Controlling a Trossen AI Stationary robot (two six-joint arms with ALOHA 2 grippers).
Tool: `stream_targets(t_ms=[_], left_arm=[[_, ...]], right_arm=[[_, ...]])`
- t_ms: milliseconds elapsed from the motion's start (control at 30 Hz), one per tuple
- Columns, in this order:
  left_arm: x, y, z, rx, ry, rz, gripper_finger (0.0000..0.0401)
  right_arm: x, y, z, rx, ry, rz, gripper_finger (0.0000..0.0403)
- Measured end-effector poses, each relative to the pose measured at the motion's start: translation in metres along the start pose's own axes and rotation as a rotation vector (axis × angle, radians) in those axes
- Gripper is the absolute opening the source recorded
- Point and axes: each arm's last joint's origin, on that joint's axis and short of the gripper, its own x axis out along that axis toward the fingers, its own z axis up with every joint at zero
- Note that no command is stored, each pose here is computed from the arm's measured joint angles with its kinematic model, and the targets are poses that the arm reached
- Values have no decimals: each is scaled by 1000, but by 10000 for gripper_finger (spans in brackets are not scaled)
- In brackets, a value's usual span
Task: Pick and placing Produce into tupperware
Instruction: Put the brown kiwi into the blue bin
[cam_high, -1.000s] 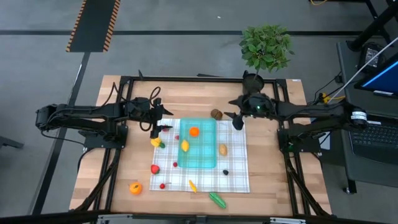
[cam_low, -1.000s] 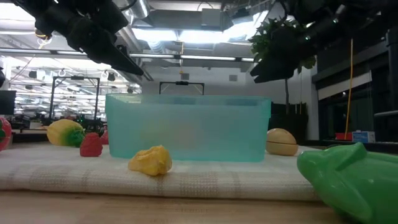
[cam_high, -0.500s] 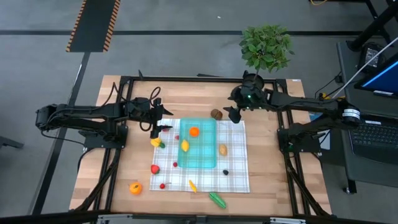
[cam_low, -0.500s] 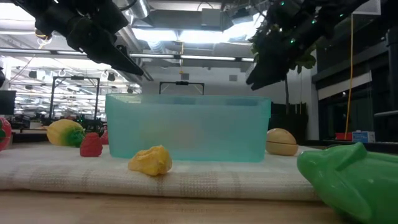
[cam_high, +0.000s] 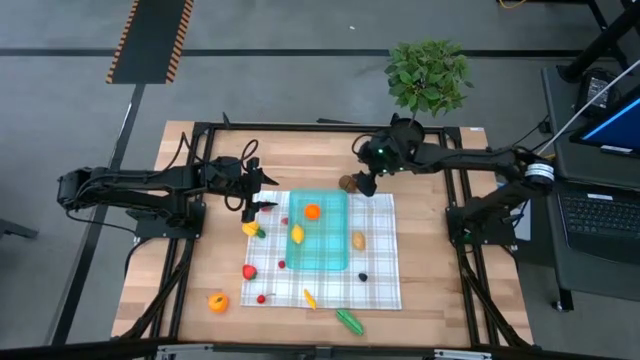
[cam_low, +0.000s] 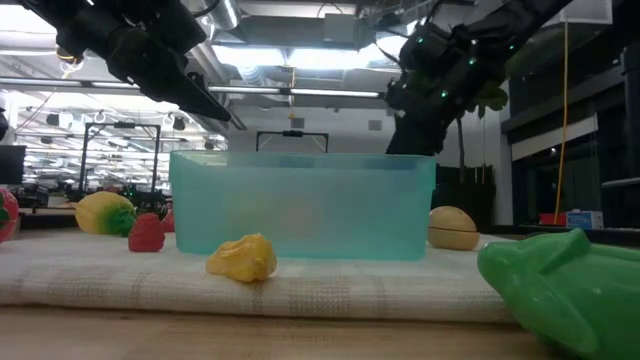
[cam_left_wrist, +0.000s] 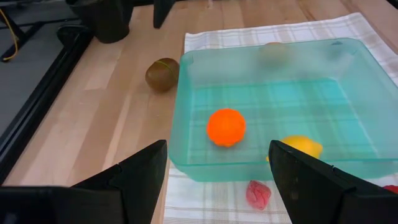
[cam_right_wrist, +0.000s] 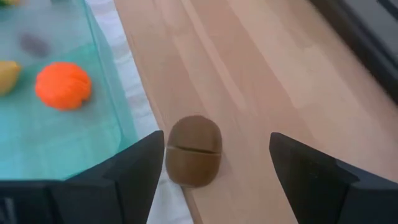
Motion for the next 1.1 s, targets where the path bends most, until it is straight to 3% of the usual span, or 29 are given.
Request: stream_targets(t_ms=[1100], left_arm=[[0,0,0,-1,0,0,275]], right_arm=[[59,8,-21,12,125,63,292]])
